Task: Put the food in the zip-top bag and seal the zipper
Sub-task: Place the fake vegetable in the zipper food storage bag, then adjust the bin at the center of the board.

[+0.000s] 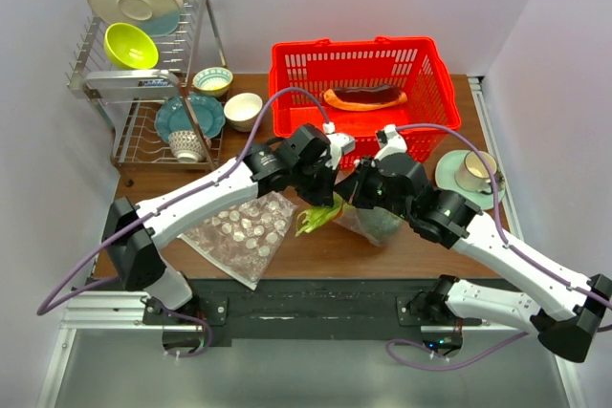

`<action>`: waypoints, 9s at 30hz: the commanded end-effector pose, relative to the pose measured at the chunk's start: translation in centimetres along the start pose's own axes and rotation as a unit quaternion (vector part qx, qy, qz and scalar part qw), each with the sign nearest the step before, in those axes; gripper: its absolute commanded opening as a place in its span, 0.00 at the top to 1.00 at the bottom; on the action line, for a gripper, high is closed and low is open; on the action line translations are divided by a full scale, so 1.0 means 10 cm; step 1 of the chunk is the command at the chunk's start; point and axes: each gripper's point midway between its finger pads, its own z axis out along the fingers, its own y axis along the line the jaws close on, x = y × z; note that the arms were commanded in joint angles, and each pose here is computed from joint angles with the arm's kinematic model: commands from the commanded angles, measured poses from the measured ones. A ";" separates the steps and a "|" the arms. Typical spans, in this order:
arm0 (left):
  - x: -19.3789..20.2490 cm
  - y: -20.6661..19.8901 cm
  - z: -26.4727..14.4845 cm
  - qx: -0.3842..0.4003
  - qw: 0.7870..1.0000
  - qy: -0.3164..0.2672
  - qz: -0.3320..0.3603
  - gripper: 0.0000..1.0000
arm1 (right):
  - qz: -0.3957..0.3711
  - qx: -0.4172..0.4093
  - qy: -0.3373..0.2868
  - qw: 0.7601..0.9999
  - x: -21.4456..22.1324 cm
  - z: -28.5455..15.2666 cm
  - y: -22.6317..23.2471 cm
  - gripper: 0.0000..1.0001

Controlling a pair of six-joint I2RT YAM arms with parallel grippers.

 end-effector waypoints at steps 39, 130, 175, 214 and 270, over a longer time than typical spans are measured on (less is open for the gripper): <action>-0.52 0.53 -0.80 -0.065 0.949 -0.308 -0.003 1.00 | 0.141 -0.197 0.071 0.968 0.24 0.24 0.86 1.00; -0.38 0.23 -0.82 -0.011 0.955 -0.294 0.028 0.43 | 0.151 -0.085 -0.029 0.984 -0.31 0.42 0.38 1.00; -0.86 1.19 -0.82 -0.131 0.975 -0.179 0.034 0.62 | 0.113 -0.087 -0.010 0.990 -0.16 0.40 0.30 1.00; -0.79 1.02 -0.60 -0.062 0.979 -0.180 0.077 0.66 | 0.110 -0.083 -0.004 0.990 -0.13 0.42 0.28 1.00; -0.43 0.84 -0.61 -0.045 0.974 -0.215 -0.048 1.00 | -0.194 0.119 0.154 0.962 0.42 -0.02 -0.90 0.44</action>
